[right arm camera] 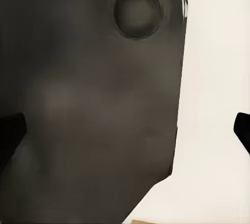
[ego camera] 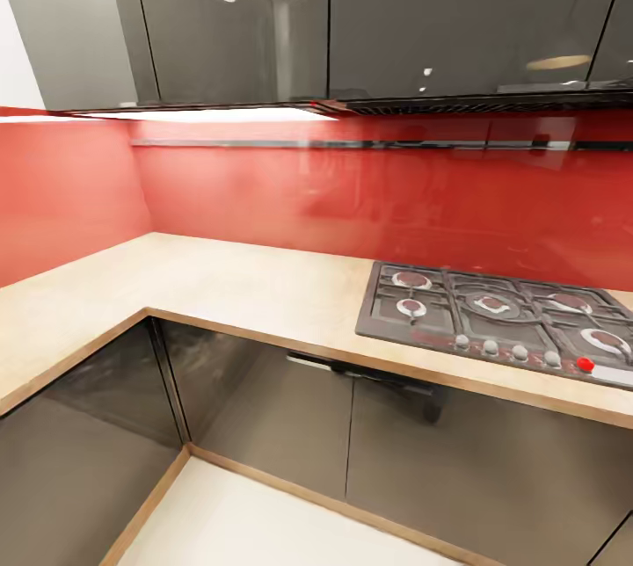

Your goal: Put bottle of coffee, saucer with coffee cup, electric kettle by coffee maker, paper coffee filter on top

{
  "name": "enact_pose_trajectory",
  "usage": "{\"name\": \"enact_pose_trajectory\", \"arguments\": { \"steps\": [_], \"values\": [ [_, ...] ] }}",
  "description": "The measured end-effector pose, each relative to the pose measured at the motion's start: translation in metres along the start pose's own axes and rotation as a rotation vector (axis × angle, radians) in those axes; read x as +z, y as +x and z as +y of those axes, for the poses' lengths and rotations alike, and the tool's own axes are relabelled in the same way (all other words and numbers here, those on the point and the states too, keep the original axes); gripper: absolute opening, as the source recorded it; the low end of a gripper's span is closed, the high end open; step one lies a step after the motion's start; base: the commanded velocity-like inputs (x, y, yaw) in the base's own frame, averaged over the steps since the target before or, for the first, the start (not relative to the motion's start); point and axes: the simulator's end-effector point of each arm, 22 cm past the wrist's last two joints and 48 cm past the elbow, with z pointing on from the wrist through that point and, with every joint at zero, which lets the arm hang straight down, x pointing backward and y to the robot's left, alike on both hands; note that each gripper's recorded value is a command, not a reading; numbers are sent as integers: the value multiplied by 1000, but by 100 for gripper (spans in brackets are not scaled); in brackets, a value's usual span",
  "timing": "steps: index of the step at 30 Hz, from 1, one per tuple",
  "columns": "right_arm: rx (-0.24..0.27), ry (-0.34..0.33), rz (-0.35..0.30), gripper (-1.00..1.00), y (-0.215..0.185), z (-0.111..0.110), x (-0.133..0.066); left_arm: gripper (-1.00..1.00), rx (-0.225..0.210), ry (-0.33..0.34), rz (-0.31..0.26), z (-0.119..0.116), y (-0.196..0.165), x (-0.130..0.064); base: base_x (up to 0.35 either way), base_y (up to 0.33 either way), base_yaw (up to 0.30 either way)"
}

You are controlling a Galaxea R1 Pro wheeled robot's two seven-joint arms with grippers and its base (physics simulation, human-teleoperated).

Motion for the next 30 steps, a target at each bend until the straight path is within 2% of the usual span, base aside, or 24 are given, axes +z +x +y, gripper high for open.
{"name": "enact_pose_trajectory", "arguments": {
  "steps": [5, 10, 20, 26, 30],
  "values": [
    [-1, -26, -42, 100, -24, 22, -1, 100, 3, -3, -12, 0, -6, 0, 0, 0, 0],
    [9, -22, -66, 100, -36, 18, -1, 100, 1, -5, -14, 2, -7, 0, 0, 0, 50],
    [10, -17, -88, 100, -46, 15, -2, 100, -8, -19, -37, 12, -18, 0, 0, 0, 259],
    [10, -17, -88, 100, -47, 15, -2, 100, -63, -20, -57, 13, -24, -1, 0, 0, 276],
    [10, -17, -88, 100, -46, 15, -2, 100, -71, -18, -73, 12, -27, -1, 0, 0, 276]
  ]
}}
